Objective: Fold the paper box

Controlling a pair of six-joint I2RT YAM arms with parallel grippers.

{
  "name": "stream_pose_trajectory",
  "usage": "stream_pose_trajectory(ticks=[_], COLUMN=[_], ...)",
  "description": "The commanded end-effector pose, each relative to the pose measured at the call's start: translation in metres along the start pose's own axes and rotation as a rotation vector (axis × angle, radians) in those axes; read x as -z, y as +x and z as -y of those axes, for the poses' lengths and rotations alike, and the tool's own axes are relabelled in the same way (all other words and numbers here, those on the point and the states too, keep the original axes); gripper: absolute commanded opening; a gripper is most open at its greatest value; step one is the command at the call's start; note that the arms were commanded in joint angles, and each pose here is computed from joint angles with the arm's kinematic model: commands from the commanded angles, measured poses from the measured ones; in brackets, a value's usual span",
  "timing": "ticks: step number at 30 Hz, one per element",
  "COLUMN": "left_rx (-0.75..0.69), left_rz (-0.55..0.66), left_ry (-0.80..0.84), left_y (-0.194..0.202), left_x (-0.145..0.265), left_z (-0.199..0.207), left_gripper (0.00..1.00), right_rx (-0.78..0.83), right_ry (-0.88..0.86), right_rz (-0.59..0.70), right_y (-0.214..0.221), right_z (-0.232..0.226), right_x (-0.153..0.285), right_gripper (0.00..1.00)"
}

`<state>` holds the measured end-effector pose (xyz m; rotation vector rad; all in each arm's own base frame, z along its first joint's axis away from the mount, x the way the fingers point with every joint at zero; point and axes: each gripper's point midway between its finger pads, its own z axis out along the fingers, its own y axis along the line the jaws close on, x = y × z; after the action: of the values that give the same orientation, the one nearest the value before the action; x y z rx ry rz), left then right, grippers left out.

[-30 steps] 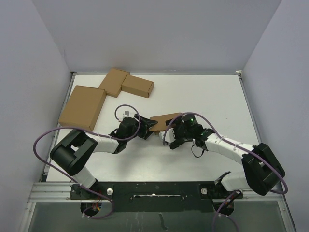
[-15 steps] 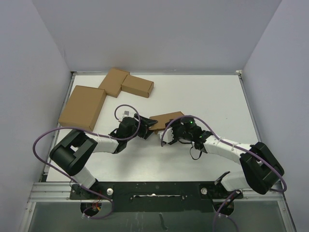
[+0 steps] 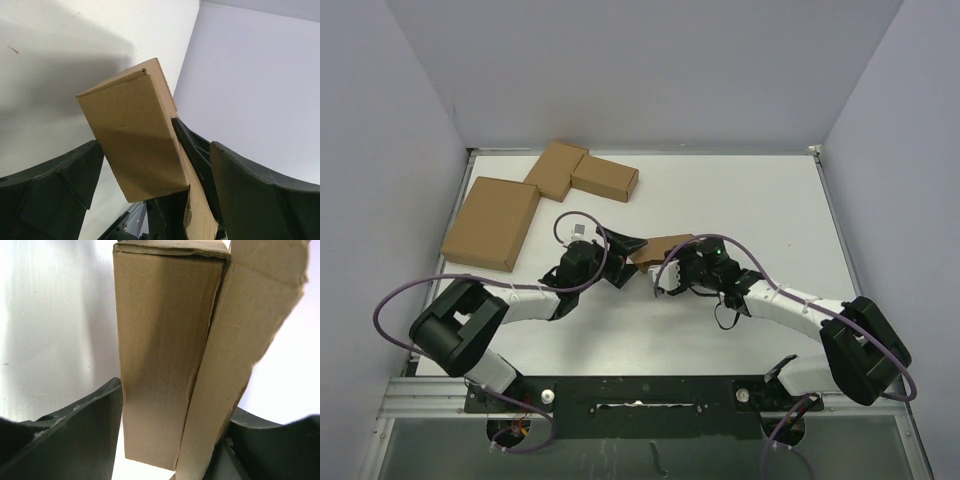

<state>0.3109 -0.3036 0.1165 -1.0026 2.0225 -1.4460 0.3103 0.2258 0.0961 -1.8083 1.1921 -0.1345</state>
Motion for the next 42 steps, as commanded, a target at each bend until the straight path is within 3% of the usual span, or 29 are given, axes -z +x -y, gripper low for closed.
stream_pose_trajectory(ticks=[1,12,21,25,31,42], left_rx=[-0.048,-0.232,-0.697,-0.837,-0.925,-0.898], left_rz=[0.043,0.16,0.157,0.167,0.165,0.048], left_ry=[0.16,0.175,0.243,0.273,0.256,0.188], left_y=[-0.006,-0.023,-0.018,-0.018,-0.019,-0.01], left_x=[0.027,0.083,0.113,0.128,0.139,0.126], left_z=[0.054,0.064,0.069,0.065,0.056,0.031], left_gripper=[0.89,0.96,0.97,0.98,0.98,0.97], right_rx=[-0.062,-0.428,-0.914,-1.141,-1.482,-1.922], right_ry=[0.085,0.056,-0.087,-0.193,-0.406,-0.611], right_rz=[0.063,0.166,0.302,0.335,0.391,0.411], right_y=[-0.015,-0.019,-0.023,-0.022,-0.026,-0.015], right_z=[0.035,0.061,0.089,0.1,0.097,0.049], right_x=[0.012,0.035,0.057,0.062,0.056,0.027], right_gripper=[0.38,0.37,0.36,0.36,0.36,0.42])
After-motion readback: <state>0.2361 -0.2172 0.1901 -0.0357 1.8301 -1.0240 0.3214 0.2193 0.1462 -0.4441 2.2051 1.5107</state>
